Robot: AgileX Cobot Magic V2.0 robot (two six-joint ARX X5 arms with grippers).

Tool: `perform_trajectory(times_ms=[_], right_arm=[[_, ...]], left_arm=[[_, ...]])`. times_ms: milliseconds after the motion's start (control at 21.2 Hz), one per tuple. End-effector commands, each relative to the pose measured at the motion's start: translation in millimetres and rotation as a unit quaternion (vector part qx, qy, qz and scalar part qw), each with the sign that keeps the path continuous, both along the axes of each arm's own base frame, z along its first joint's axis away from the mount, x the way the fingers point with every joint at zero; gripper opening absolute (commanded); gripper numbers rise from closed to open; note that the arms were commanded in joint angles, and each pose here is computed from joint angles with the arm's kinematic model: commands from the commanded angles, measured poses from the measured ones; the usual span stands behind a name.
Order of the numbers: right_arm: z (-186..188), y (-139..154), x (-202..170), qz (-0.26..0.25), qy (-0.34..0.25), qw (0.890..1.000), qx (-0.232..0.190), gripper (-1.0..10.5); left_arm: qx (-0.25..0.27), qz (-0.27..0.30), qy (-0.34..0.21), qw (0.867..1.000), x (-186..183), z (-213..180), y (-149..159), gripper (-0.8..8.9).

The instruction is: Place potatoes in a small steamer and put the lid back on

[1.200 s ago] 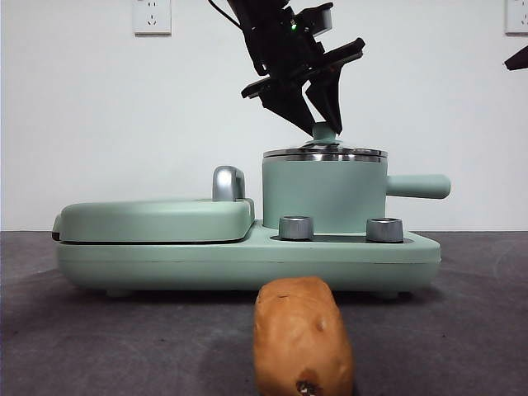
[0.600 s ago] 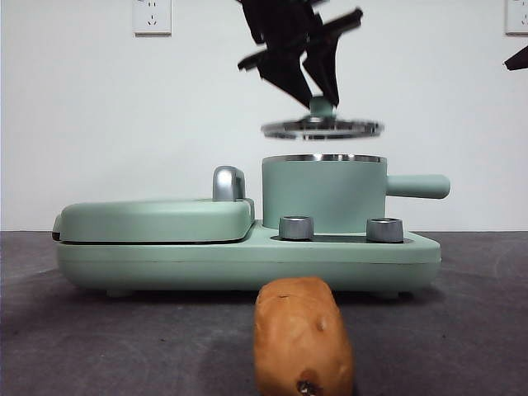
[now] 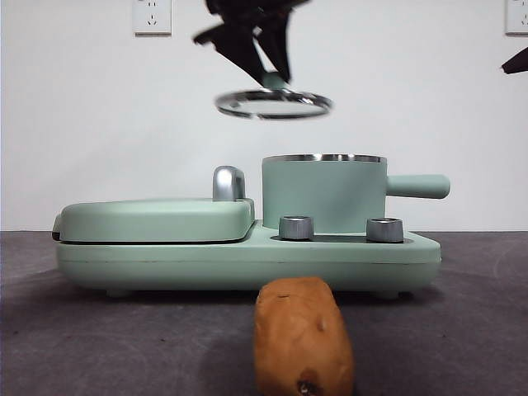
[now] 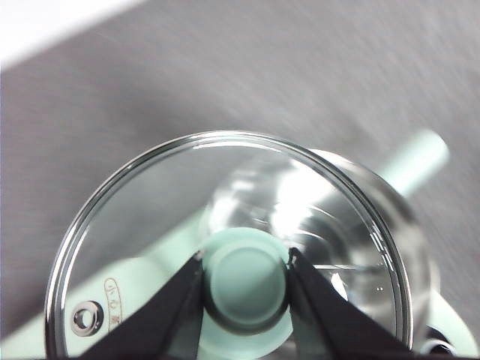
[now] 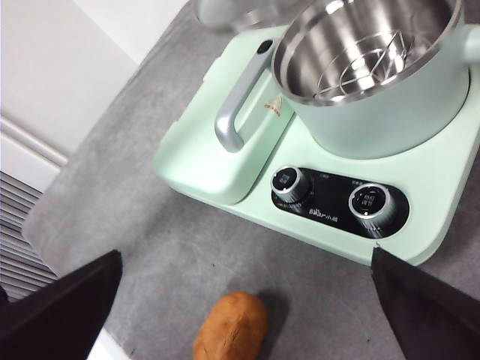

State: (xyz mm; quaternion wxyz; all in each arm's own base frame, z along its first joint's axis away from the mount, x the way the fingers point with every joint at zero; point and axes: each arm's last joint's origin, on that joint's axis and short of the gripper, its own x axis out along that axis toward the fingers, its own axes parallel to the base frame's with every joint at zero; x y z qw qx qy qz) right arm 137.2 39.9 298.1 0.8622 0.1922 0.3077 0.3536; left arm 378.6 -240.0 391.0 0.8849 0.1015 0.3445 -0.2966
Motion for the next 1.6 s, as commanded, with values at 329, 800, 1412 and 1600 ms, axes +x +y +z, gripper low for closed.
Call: perform_trajectory(times_ms=[329, 800, 1412, 1600], right_arm=[[12, 71, 9, 0.036, 0.089, 0.994, -0.046, 5.4], [-23, 185, 26, 0.011, 0.270, 0.935, -0.230, 5.4], [-91, 229, 25, 0.007, 0.334, 0.879, -0.341, 5.3], [-104, 233, 29, 0.005, 0.340, 0.872, -0.352, 5.1]], left_arm=[[-0.014, 0.100, -0.029, 0.994, 11, 40, 90, 0.19], [-0.017, 0.190, -0.021, 0.981, 29, 41, 161, 0.19], [-0.016, 0.207, -0.017, 0.978, 31, 40, 175, 0.19], [-0.018, 0.203, -0.014, 0.979, 30, 40, 175, 0.19]])
